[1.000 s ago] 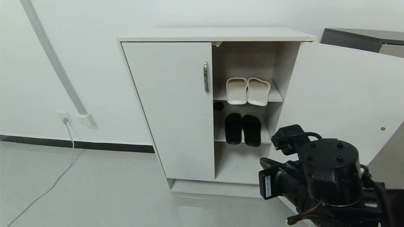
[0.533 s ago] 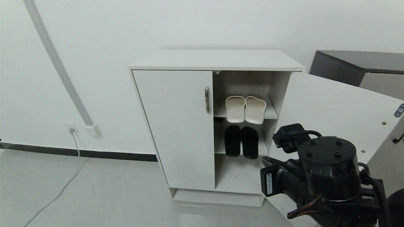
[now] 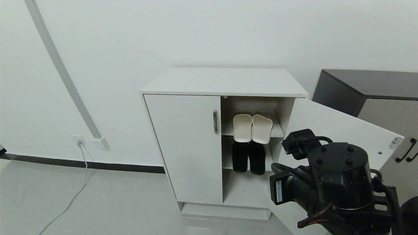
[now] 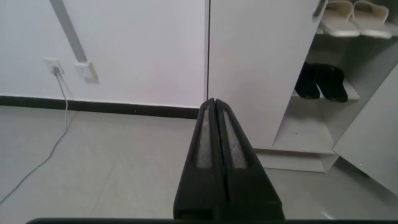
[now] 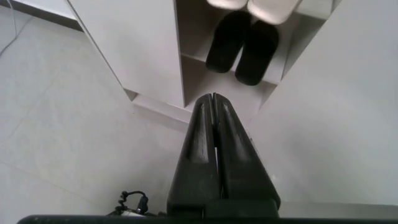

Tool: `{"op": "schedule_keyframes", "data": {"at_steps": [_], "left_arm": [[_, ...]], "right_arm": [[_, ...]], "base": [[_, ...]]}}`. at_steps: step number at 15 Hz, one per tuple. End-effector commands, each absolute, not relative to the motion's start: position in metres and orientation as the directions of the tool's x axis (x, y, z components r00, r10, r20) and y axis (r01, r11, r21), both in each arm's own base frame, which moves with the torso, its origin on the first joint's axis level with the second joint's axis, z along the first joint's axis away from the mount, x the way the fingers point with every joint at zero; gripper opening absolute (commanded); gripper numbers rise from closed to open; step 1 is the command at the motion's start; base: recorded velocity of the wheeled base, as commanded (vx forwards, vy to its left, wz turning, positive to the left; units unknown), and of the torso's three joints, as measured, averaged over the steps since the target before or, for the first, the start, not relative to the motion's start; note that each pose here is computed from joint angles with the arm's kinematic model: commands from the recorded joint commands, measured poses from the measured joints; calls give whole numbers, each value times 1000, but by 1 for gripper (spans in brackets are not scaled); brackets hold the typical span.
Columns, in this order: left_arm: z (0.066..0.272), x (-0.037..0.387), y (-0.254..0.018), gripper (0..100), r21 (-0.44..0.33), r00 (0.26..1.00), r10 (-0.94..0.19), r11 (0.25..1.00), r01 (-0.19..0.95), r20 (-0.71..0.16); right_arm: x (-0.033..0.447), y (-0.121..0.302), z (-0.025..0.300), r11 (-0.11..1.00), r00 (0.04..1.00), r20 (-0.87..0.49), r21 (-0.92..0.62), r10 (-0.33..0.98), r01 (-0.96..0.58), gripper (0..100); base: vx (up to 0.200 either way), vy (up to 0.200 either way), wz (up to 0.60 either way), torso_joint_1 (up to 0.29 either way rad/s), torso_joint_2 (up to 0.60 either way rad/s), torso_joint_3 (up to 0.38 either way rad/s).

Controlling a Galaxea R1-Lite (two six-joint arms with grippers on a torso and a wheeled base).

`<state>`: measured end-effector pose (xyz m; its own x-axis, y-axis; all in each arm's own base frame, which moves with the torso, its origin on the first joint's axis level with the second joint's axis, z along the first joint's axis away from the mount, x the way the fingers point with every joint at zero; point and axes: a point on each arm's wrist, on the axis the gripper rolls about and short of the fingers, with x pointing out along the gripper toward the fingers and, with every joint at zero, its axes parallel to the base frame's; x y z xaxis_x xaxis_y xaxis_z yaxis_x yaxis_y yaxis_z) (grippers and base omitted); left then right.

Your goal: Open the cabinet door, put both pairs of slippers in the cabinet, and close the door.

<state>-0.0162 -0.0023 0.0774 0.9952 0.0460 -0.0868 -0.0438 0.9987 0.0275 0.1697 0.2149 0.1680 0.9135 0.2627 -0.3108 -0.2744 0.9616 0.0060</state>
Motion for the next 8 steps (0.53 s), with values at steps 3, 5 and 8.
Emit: {"op": "schedule_keyframes", "data": {"at_steps": [3,5,8], "left_arm": [[77,-16,-2,0,27,995,46,999,-43,-89],[77,-16,-2,0,27,995,46,999,-43,-89],[77,-16,-2,0,27,995,47,999,-45,-89]], "right_arm": [[170,215,167,961,912,-314,5,264,-276,0],[169,215,166,960,910,-318,3,265,-279,0],[169,214,167,960,911,-316,5,266,-279,0]], "base": [[0,0,0,185,-494,-313],[0,0,0,198,-510,-312],[0,0,0,211,-533,-318]]}}
